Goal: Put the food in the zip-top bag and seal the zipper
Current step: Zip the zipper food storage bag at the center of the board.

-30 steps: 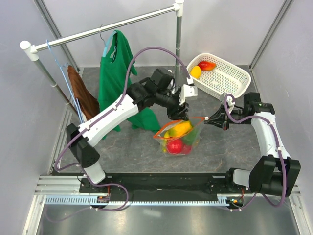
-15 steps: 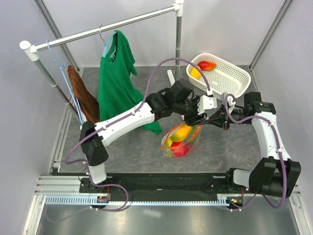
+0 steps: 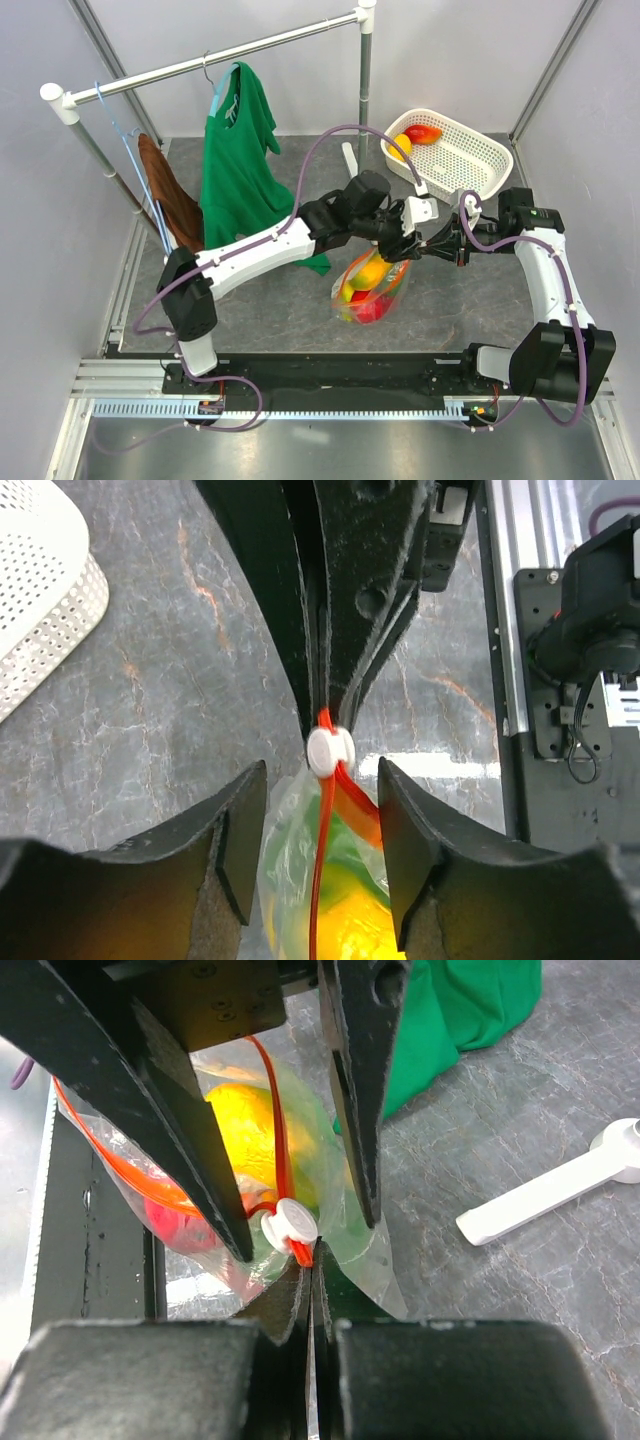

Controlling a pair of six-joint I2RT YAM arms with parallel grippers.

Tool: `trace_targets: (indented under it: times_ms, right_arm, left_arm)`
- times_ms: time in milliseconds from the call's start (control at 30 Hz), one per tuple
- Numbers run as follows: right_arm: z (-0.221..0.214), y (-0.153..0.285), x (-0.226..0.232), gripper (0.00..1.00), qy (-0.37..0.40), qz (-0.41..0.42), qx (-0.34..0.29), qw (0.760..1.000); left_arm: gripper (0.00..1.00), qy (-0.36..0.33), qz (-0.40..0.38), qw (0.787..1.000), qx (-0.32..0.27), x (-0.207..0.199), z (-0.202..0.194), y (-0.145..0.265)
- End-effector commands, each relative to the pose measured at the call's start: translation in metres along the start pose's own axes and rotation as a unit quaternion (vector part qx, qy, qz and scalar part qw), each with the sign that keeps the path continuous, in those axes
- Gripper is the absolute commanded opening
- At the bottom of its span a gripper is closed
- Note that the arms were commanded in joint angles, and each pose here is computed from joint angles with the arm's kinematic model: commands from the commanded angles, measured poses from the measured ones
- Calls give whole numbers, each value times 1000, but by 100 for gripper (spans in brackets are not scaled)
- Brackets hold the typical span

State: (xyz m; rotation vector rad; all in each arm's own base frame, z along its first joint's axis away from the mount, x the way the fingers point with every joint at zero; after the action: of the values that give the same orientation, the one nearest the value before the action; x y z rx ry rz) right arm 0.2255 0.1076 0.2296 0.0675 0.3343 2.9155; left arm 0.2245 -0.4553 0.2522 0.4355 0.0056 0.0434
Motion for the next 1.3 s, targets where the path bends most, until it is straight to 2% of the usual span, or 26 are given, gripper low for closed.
trace_targets:
  times_ms: [0, 167, 333, 500, 700, 900, 1167, 1267]
  right_arm:
    - [22, -1, 0, 0, 24, 7, -35, 999]
    - [26, -1, -2, 0, 19, 9, -39, 999]
    - [29, 0, 0, 0, 13, 10, -42, 999]
    - [31, 0, 2, 0, 9, 12, -43, 999]
    - [31, 0, 2, 0, 6, 12, -41, 999]
    - [33, 1, 4, 0, 6, 12, -40, 999]
    - [33, 1, 5, 0, 0, 14, -41, 999]
    - [34, 1, 5, 0, 0, 14, -43, 999]
  left_arm:
    - [57, -8, 14, 997, -79, -7, 40, 33]
    - [64, -1, 45, 995, -95, -2, 42, 40]
    - [64, -1, 44, 994, -98, 0, 42, 36]
    - [62, -3, 38, 994, -100, 3, 43, 27]
    - [53, 6, 21, 995, -99, 1, 45, 19]
    - [49, 18, 25, 995, -96, 4, 45, 16]
    - [54, 26, 9, 994, -104, -2, 52, 17]
    - [49, 27, 15, 995, -96, 2, 48, 13]
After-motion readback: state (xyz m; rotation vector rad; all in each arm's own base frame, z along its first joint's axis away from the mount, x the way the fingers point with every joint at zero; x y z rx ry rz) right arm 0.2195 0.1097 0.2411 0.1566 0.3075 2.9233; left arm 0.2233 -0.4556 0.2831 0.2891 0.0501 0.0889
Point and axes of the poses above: each gripper's point midway between its finger pads, its own y axis back along the fingers, its own x axis along the line the jaws close on, z = x × y, the point moved 2 cm from there along y, back along the fingers, and after that the axes turned 4 degrees about y, right-handed, at the moved point
